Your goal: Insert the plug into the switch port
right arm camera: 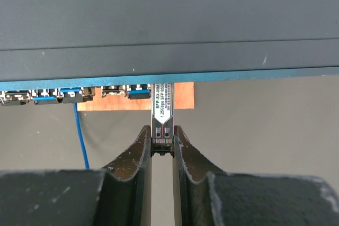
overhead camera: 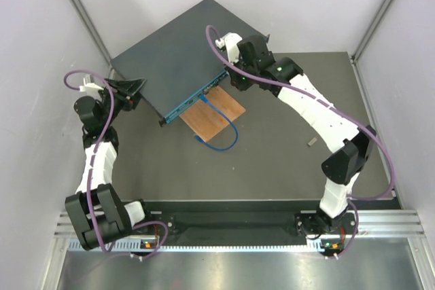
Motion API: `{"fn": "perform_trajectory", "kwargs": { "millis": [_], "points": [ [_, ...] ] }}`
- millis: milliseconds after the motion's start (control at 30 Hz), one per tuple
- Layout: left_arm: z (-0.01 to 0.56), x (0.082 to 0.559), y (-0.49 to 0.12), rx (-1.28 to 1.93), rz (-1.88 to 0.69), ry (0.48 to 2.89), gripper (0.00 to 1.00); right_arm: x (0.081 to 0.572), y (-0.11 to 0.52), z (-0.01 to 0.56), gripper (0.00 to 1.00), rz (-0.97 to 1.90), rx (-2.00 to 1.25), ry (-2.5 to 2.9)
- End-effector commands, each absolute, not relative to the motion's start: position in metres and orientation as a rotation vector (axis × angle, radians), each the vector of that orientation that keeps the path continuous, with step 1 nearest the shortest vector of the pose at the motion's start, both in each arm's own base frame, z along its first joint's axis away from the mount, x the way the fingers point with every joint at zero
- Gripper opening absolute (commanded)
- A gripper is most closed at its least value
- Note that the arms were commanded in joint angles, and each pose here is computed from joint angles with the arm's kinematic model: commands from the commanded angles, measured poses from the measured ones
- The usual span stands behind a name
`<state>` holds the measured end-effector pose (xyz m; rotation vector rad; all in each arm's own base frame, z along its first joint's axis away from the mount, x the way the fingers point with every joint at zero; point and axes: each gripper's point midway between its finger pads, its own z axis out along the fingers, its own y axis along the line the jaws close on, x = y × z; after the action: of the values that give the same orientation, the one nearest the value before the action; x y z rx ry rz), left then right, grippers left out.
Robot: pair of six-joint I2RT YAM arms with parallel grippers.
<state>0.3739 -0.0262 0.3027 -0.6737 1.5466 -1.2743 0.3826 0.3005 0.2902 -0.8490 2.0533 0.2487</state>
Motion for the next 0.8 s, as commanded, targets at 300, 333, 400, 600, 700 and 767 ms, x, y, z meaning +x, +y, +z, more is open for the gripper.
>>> {"fn": "perform_trajectory", "kwargs": {
  "millis": [300, 333, 400, 600, 700, 767],
  "points": [
    [0.297, 0.366, -0.054, -0.491, -1.246, 1.613, 0.0, 0.382, 0.343, 0.328, 0.0, 0.439, -0.858, 1.929],
    [0.296, 0.366, -0.055, -0.491, -1.246, 1.616, 0.0, 0.382, 0.344, 0.33, 0.0, 0.442, -0.865, 1.919],
    [0.295, 0.367, -0.054, -0.494, -1.244, 1.617, 0.0, 0.383, 0.349, 0.333, 0.0, 0.448, -0.871, 1.9],
    [0.293, 0.368, -0.054, -0.5, -1.24, 1.626, 0.0, 0.379, 0.353, 0.334, 0.17, 0.466, -0.899, 1.887],
    [0.291, 0.37, -0.054, -0.51, -1.242, 1.63, 0.0, 0.377, 0.35, 0.331, 0.28, 0.458, -0.905, 1.89],
    [0.292, 0.37, -0.053, -0.51, -1.241, 1.629, 0.0, 0.375, 0.346, 0.324, 0.4, 0.444, -0.919, 1.9]
  ]
}}
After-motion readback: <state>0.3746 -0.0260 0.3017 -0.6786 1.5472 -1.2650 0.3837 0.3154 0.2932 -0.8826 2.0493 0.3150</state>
